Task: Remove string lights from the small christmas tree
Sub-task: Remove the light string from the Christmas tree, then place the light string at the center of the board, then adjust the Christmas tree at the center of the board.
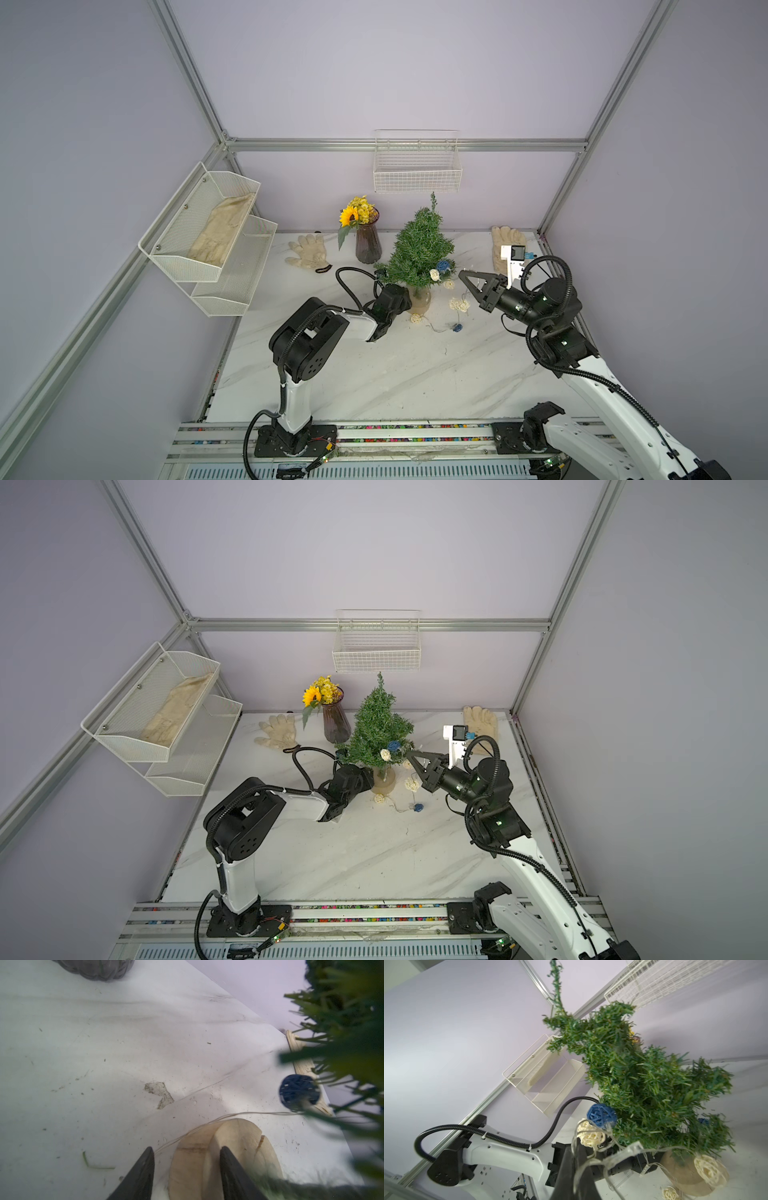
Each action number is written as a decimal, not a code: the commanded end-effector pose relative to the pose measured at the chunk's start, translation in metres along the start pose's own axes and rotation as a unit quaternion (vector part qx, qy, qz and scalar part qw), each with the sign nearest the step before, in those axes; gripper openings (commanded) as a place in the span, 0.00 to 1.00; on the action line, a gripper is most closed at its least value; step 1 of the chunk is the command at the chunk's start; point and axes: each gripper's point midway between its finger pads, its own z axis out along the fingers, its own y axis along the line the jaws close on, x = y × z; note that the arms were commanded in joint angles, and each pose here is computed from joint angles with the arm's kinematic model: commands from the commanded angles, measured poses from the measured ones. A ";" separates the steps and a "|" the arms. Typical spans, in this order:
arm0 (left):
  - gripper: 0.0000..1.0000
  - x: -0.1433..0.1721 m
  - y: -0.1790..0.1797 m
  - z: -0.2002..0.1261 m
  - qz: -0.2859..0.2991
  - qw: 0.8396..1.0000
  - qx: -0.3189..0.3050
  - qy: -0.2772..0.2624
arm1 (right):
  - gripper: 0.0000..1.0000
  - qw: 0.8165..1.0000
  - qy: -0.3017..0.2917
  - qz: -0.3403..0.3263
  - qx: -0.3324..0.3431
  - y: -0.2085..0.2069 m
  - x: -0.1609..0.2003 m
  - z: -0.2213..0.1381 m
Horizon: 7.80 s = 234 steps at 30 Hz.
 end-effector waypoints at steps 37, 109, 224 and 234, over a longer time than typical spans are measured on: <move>0.51 0.032 -0.033 -0.055 0.182 0.959 0.215 -0.008 | 0.00 0.993 -0.048 0.026 0.104 -0.032 -0.022 -0.002; 0.54 0.028 0.020 0.009 -0.085 0.993 0.065 0.039 | 0.00 0.984 -0.054 0.056 0.157 -0.079 -0.029 -0.038; 0.56 0.007 -0.020 -0.001 -0.066 0.979 0.152 0.119 | 0.50 0.939 0.129 0.286 0.145 -0.274 0.162 0.117; 0.55 -0.004 -0.009 0.016 -0.095 0.974 0.161 0.130 | 0.22 0.936 0.136 0.298 0.127 -0.232 0.190 0.126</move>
